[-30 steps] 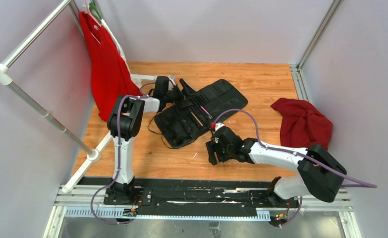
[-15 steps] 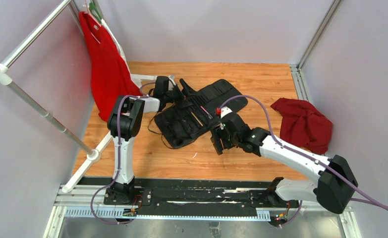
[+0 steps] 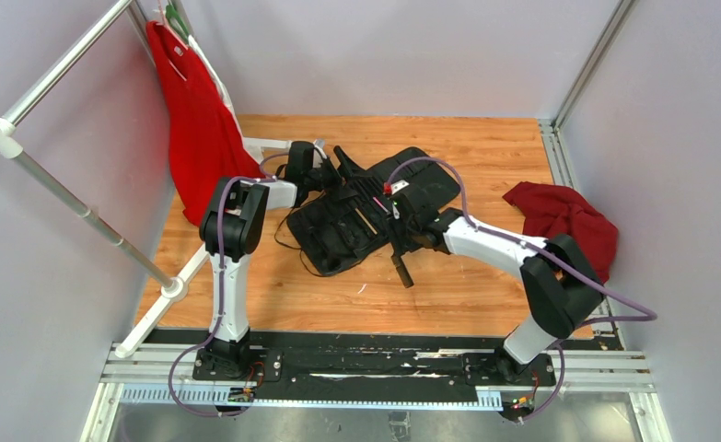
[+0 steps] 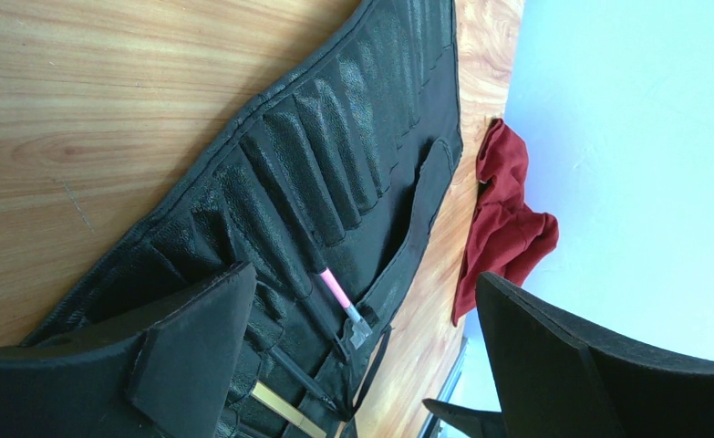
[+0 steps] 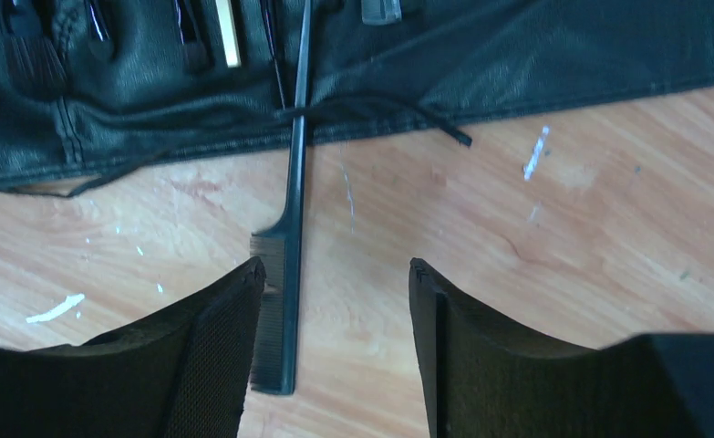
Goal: Organize the makeup
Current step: Pick up the makeup tool from the center of the board.
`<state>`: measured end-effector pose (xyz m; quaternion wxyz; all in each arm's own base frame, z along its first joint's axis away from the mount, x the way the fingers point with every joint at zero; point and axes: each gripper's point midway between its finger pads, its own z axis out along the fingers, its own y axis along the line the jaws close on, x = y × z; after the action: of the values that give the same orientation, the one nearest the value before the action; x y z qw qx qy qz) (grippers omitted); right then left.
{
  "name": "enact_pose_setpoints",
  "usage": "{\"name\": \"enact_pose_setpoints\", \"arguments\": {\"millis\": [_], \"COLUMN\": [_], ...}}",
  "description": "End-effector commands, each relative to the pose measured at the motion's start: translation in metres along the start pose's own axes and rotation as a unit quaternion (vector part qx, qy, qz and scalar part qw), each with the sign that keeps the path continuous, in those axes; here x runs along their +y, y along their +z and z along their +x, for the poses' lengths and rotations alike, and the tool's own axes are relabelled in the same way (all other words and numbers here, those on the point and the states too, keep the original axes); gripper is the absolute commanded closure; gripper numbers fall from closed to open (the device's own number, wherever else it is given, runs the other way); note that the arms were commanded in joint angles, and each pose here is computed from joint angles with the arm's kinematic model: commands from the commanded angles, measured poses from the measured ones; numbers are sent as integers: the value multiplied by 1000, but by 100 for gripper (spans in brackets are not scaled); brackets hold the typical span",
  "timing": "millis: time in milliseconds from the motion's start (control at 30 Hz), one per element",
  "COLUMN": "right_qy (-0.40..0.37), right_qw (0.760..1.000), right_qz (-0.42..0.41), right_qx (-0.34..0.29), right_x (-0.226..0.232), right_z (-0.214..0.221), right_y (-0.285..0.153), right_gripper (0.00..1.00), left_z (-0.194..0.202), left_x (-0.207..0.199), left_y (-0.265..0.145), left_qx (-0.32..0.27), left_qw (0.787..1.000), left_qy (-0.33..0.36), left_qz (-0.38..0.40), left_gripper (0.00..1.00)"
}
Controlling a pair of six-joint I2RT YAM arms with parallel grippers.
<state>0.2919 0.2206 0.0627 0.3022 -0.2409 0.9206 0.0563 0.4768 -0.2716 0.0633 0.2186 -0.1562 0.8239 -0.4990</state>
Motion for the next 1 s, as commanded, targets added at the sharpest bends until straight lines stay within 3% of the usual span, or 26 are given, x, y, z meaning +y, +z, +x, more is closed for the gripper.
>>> {"name": "enact_pose_setpoints", "arguments": {"millis": [0, 300, 967], "right_qy": [-4, 2, 8], "right_qw": [1000, 1000, 999], "right_qz": [-6, -21, -34], "right_qx": [-24, -15, 4], "right_x": [-3, 4, 12], "right_z": [-25, -25, -12], "right_y": [12, 29, 50], "right_gripper": [42, 50, 55], "left_z": [10, 12, 11], "left_x": [33, 36, 35], "left_y": [-4, -4, -3], "left_qx": [17, 19, 20], "left_qw": [998, 998, 998], "left_qy": [-27, -29, -27], "left_qz": [-53, -56, -53], "left_gripper": [2, 2, 2]}}
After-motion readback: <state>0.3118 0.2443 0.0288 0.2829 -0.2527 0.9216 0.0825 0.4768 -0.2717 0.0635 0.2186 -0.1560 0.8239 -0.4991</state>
